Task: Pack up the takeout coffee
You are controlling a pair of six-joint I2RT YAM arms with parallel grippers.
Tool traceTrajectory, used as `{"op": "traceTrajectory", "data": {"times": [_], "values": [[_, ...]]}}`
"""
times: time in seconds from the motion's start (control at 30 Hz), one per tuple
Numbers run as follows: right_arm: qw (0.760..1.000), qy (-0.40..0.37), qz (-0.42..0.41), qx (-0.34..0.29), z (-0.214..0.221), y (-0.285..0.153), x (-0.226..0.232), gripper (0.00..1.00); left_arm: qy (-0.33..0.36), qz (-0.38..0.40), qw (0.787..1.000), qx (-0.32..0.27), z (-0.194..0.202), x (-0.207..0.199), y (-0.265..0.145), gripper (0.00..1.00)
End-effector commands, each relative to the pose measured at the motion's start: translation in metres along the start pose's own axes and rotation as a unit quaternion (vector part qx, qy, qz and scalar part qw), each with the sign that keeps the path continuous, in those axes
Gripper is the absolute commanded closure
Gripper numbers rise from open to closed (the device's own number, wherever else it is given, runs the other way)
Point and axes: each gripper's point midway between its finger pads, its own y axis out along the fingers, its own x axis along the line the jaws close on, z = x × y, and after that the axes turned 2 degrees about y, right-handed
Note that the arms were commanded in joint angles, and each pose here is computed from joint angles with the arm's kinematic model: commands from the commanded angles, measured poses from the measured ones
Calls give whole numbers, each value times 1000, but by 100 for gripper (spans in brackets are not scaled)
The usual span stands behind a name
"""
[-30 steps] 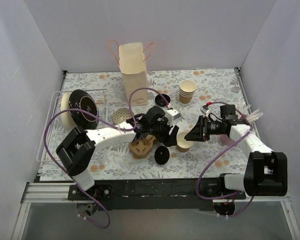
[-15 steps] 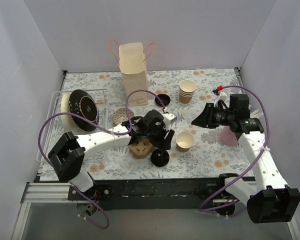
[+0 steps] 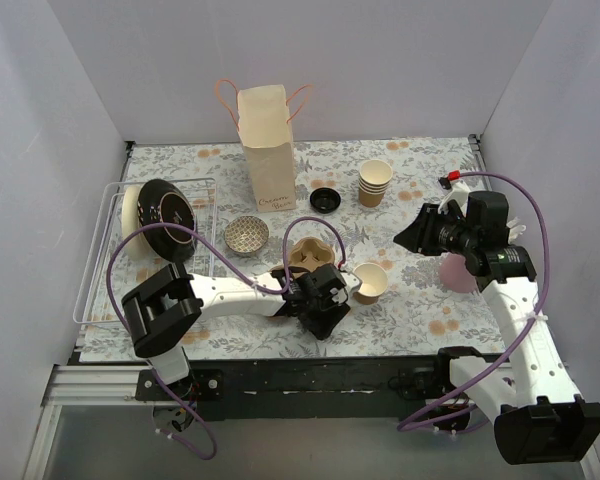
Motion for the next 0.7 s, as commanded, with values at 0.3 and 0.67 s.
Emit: {"op": "traceTrajectory", "data": {"times": [0.3,0.67], "values": [[994,-81,-34,-59,-24,-13,19,60,18,11,1000,-22,-18,-13,-32,100],[817,-423,-342,-190,13,-56,114,28,-1,415,902,-116,-104,-116,-221,100]]}}
